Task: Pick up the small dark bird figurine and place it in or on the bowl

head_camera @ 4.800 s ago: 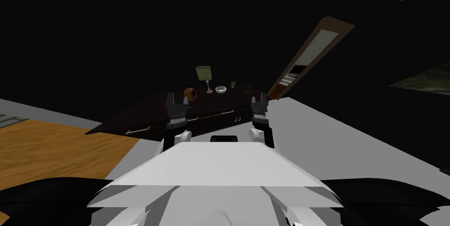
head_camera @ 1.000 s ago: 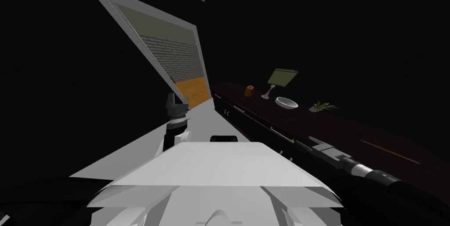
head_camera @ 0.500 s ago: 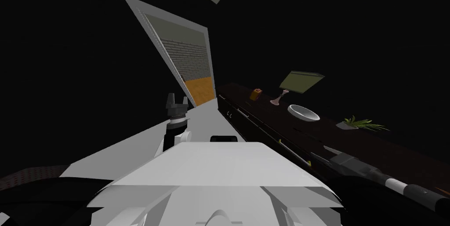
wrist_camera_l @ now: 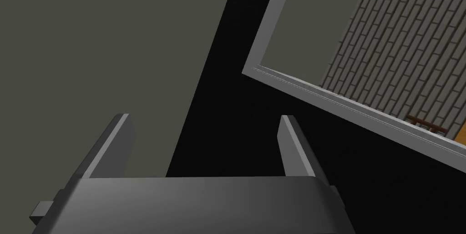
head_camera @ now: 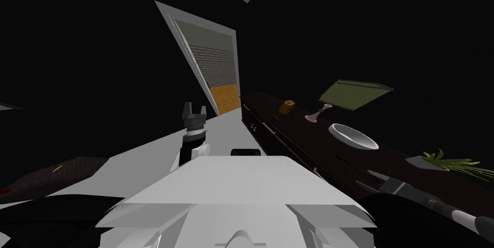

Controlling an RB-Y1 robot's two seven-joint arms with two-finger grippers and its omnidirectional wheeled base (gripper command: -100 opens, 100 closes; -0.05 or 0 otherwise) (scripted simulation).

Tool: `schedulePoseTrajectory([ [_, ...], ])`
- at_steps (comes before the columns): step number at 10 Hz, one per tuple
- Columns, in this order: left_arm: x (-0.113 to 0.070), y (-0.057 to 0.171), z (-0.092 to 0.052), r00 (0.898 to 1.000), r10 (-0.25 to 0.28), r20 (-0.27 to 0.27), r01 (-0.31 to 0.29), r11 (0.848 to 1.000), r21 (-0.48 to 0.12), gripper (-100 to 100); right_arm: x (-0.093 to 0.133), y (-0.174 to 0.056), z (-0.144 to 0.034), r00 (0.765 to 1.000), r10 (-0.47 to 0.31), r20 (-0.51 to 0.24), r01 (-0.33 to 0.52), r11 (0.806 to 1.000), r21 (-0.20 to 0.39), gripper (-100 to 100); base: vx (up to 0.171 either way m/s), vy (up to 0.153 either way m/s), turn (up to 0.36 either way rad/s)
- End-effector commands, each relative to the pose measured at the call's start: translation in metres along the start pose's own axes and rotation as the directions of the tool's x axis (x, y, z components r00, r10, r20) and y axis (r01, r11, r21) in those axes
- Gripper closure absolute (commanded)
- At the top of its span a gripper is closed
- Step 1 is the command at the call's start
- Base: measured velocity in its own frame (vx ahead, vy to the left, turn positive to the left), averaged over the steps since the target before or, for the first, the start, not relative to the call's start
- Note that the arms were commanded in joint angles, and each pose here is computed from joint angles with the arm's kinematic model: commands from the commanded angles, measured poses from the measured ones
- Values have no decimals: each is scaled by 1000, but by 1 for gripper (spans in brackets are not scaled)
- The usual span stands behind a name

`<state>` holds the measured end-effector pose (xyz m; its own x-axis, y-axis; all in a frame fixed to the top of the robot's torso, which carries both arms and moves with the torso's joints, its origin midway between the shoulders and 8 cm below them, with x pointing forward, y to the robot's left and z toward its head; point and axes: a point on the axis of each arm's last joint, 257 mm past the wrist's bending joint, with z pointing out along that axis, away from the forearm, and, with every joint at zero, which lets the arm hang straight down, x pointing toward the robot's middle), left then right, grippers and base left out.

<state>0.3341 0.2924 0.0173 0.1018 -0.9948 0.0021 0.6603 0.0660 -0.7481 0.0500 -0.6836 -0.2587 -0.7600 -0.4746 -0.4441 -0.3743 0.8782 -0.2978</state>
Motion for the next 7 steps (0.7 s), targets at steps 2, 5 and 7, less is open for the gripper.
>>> schedulePoseTrajectory([
  [2, 0, 0, 0, 1000, 0, 0, 0, 1000, 0, 0, 24, 2, -8, 997, -23, -73, 21, 999, -36, -100, 63, -95, 206],
  [5, 0, 0, 0, 1000, 0, 0, 0, 1000, 0, 0, 51, 9, -18, 988, -39, -150, 27, 996, -81, -100, 27, -41, 115],
  [7, 0, 0, 0, 1000, 0, 0, 0, 1000, 0, 0, 72, 18, -27, 977, -48, -206, 22, 992, -123, -100, 48, -67, 187],
])
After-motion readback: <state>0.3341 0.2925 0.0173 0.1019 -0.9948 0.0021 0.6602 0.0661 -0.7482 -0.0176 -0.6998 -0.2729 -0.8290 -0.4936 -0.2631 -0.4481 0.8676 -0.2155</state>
